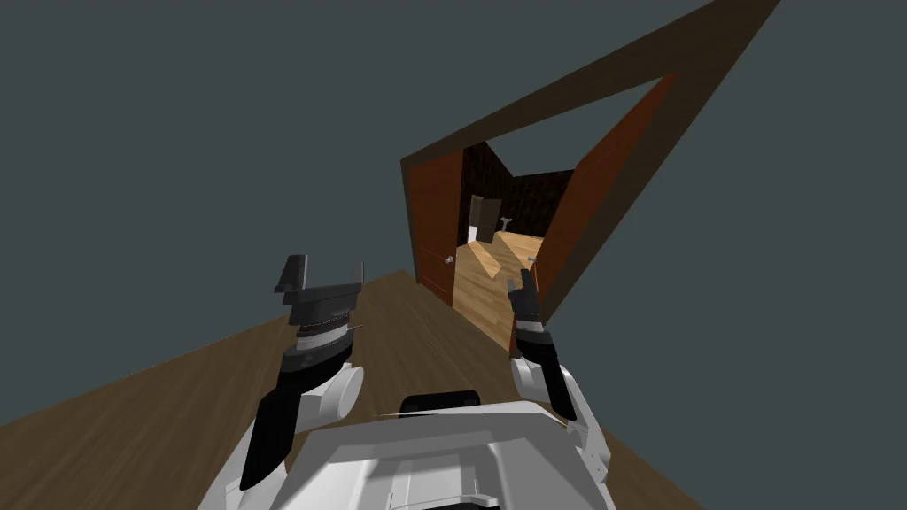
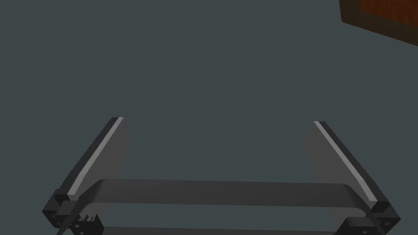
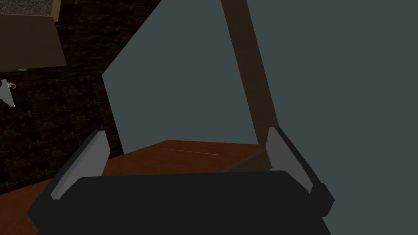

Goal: Push the door open

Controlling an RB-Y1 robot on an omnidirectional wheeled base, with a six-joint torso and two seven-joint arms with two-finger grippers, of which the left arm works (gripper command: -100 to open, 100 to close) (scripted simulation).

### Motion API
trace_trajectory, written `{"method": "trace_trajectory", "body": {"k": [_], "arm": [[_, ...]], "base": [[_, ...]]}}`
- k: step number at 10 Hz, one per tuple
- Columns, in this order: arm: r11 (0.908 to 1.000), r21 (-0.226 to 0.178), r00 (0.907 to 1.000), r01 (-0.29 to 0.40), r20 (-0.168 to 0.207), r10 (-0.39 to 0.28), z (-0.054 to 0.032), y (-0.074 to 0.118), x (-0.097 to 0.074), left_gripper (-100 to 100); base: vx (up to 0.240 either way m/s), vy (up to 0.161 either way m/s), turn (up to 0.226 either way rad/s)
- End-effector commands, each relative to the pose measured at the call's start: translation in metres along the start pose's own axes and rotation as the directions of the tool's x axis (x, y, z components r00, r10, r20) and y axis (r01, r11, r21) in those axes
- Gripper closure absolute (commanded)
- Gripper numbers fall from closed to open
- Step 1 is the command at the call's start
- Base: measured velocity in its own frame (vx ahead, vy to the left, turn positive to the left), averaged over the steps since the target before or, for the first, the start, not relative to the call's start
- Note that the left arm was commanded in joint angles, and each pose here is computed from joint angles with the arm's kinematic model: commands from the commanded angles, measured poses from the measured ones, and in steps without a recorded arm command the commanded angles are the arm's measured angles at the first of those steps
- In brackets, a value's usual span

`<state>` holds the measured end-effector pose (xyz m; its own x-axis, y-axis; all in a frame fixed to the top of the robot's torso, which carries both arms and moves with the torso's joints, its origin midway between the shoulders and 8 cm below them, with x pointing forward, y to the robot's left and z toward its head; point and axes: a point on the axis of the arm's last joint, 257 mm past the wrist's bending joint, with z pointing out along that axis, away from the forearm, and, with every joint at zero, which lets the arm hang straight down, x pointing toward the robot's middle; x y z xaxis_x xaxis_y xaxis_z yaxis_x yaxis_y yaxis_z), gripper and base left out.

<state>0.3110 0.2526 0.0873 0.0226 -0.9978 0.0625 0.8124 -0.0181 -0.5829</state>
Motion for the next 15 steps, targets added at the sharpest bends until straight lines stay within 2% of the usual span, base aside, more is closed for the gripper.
{"method": "trace_trajectory", "body": {"k": [1,4,7,8,9,10,15], "arm": [[0.9995,-0.012,0.9995,0.031,0.000,-0.031,-0.0036,0.007,-0.001,-100],[0.9935,-0.040,0.9942,0.107,0.010,-0.107,-0.0133,0.023,-0.003,-100],[0.9778,-0.072,0.9803,0.197,0.032,-0.195,-0.0260,0.042,-0.007,-100],[0.9671,-0.086,0.9705,0.240,0.047,-0.236,-0.0327,0.051,-0.009,-100],[0.9610,-0.093,0.9650,0.261,0.055,-0.257,-0.0361,0.056,-0.010,-100],[0.9472,-0.105,0.9523,0.303,0.073,-0.296,-0.0433,0.065,-0.013,-100],[0.8993,-0.133,0.9064,0.417,0.136,-0.400,-0.0656,0.090,-0.021,-100]], "base": [[0.063,0.016,-0.241],[0.148,0.042,-0.278],[0.149,0.063,-0.310],[0.127,0.088,-0.309],[0.119,0.075,-0.249],[0.135,0.081,-0.324],[0.090,0.073,-0.205]]}}
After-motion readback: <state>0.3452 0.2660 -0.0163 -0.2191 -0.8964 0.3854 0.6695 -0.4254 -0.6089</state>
